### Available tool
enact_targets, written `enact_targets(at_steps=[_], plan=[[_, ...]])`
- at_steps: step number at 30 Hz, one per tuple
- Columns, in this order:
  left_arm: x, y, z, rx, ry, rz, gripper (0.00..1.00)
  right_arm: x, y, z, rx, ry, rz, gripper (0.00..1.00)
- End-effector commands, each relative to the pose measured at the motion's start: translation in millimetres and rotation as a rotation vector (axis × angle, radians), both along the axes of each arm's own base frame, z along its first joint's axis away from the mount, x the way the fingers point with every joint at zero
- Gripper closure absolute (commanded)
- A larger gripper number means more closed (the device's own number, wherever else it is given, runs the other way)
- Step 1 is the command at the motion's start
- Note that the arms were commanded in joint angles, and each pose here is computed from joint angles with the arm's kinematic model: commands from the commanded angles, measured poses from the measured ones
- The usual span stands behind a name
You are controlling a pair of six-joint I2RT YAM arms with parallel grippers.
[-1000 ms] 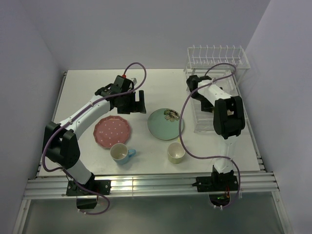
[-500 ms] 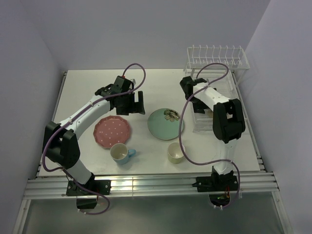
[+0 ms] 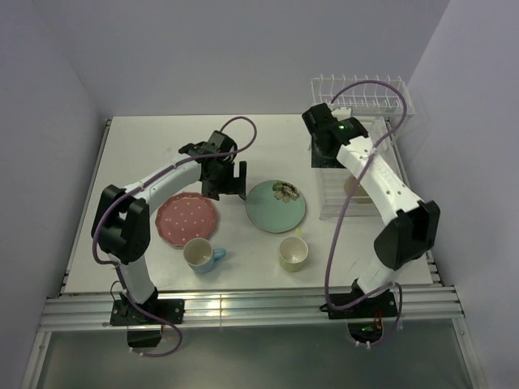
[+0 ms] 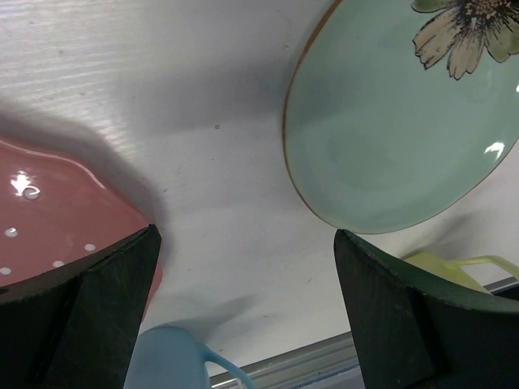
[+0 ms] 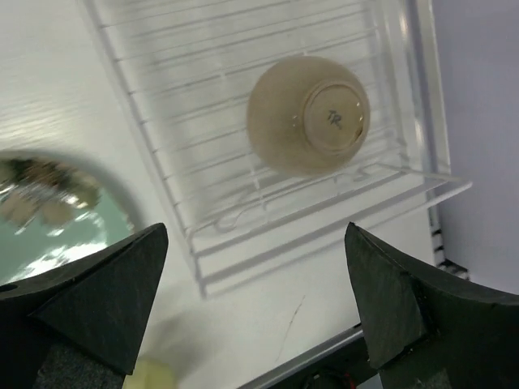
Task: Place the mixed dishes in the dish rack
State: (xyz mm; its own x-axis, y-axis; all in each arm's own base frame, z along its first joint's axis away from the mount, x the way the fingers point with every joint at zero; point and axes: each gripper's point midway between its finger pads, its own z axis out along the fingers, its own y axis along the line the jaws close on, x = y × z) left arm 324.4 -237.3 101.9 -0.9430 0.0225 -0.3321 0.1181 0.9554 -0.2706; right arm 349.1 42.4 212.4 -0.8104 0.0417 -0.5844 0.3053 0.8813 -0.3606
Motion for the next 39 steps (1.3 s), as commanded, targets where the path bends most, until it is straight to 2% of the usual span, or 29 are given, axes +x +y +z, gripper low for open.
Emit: enact_targets(at_steps=[1, 8, 9, 13, 22, 29, 34, 37, 38, 39], plan=[[6.7, -24.8, 14.2, -0.050, -0.016, -0.025, 0.06, -21.8, 24.4, 48.0, 0.203, -0.100, 0.075, 0.04], [10.3, -50.9, -11.1, -0.074, 0.058, -0.054, 0.13, -67.6, 51.5, 148.3, 0.599, -0.316, 0.221, 0.04], [10.3, -51.2, -19.6, -0.064, 0.075, -0.054, 0.13, -75.1, 62.1, 156.4, 0.673, -0.311, 0.263, 0.04], [13.2, -48.6, -37.8, -0.016, 0.110, -0.054, 0.14, -94.7, 71.7, 179.6, 0.808, -0.343, 0.315, 0.05], [10.0, -58.9, -72.1, -0.022, 0.179, -0.047, 0.18, -112.5, 60.9, 171.9, 0.799, -0.342, 0.332, 0.05], [4.4, -78.0, -82.9, -0.030, 0.181, -0.055, 0.39, -117.4, 51.5, 171.3, 0.773, -0.360, 0.327, 0.05], [-1.1, -84.9, -94.7, 0.002, 0.181, -0.054, 0.46, -117.3, 49.1, 173.7, 0.771, -0.369, 0.328, 0.05], [-5.0, -81.1, -104.0, 0.018, 0.192, -0.044, 0.60, -116.7, 49.8, 170.3, 0.773, -0.363, 0.331, 0.05], [-6.8, -79.2, -106.7, 0.028, 0.196, -0.043, 0.72, -117.5, 49.5, 169.7, 0.773, -0.365, 0.331, 0.05], [-9.0, -74.7, -110.2, 0.043, 0.202, -0.036, 0.77, -117.9, 49.7, 168.0, 0.773, -0.361, 0.332, 0.05]])
